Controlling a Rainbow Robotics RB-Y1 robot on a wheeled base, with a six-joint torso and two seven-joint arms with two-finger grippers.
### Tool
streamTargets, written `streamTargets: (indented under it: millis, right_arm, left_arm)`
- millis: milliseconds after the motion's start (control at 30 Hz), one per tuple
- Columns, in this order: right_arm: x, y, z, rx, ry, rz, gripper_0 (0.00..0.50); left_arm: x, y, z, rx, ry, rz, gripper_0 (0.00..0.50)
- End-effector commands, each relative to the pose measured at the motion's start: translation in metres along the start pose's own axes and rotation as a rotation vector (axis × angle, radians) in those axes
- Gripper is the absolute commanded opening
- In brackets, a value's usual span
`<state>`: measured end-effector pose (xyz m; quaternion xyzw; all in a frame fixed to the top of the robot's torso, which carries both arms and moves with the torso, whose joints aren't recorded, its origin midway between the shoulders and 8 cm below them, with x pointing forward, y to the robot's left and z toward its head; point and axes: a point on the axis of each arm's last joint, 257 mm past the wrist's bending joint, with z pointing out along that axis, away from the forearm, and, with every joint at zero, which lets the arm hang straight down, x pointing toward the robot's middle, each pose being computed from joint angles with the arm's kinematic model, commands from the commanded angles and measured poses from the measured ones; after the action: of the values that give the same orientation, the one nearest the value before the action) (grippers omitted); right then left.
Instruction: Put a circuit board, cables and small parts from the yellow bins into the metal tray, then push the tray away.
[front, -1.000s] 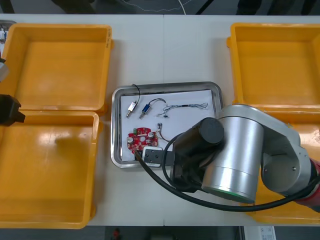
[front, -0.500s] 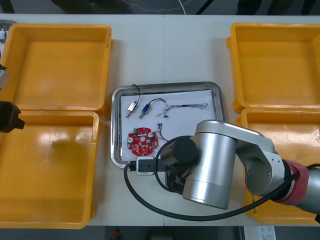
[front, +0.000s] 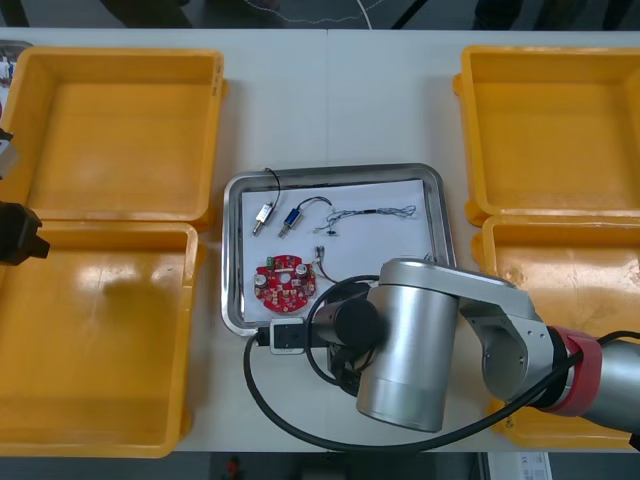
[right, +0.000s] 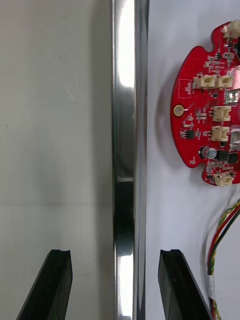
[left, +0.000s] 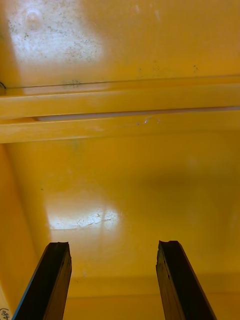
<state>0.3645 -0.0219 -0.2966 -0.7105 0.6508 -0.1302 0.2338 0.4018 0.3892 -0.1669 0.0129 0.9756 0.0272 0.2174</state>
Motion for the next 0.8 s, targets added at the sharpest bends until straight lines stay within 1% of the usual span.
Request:
streamTargets:
  millis: [33, 233, 500, 533, 567, 600, 633, 667, 700, 733, 767, 800]
  right_arm:
    - [-0.019, -0.003, -0.003, 0.02, -0.028, -0.059, 0.5]
    - [-0.021, -0.004, 0.007, 0.021, -0.044, -0.059, 0.5]
    - [-0.022, -0.007, 0.006, 0.036, -0.043, -0.06, 0.5]
    - [-0.022, -0.008, 0.007, 0.037, -0.041, -0.06, 0.491]
    - [-0.02, -0.008, 0.008, 0.038, -0.036, -0.059, 0.382]
    - [-0.02, -0.009, 0.008, 0.039, -0.037, -0.059, 0.308]
    - [-0.02, -0.009, 0.009, 0.041, -0.034, -0.058, 0.174]
    - [-0.02, -0.009, 0.009, 0.041, -0.034, -0.058, 0.145]
    - [-0.019, -0.01, 0.009, 0.044, -0.032, -0.057, 0.145]
    - [-0.019, -0.011, 0.009, 0.045, -0.032, -0.058, 0.025]
    - [-0.019, -0.011, 0.009, 0.047, -0.031, -0.058, 0.0]
    - [-0.019, -0.012, 0.009, 0.05, -0.029, -0.058, 0.0]
  left_arm:
    - [0.0, 0.012, -0.012, -0.036, -0.015, -0.025, 0.5]
    - [0.0, 0.012, -0.012, -0.036, -0.015, -0.025, 0.5]
    - [0.0, 0.012, -0.012, -0.036, -0.015, -0.025, 0.5]
    - [0.0, 0.012, -0.012, -0.036, -0.015, -0.025, 0.5]
    - [0.0, 0.012, -0.012, -0.036, -0.015, -0.025, 0.5]
    - [0.0, 0.012, -0.012, -0.036, -0.015, -0.025, 0.5]
    - [0.0, 0.012, -0.012, -0.036, -0.015, -0.025, 0.5]
    - [0.0, 0.012, -0.012, -0.036, -0.015, -0.025, 0.5]
    - [0.0, 0.012, -0.012, -0.036, -0.015, -0.025, 0.5]
    - [0.0, 0.012, -0.012, -0.036, -0.015, -0.025, 0.5]
    - [0.0, 0.012, -0.012, -0.036, -0.015, -0.025, 0.5]
    - [0.0, 0.012, -0.012, -0.036, -0.015, -0.025, 0.5]
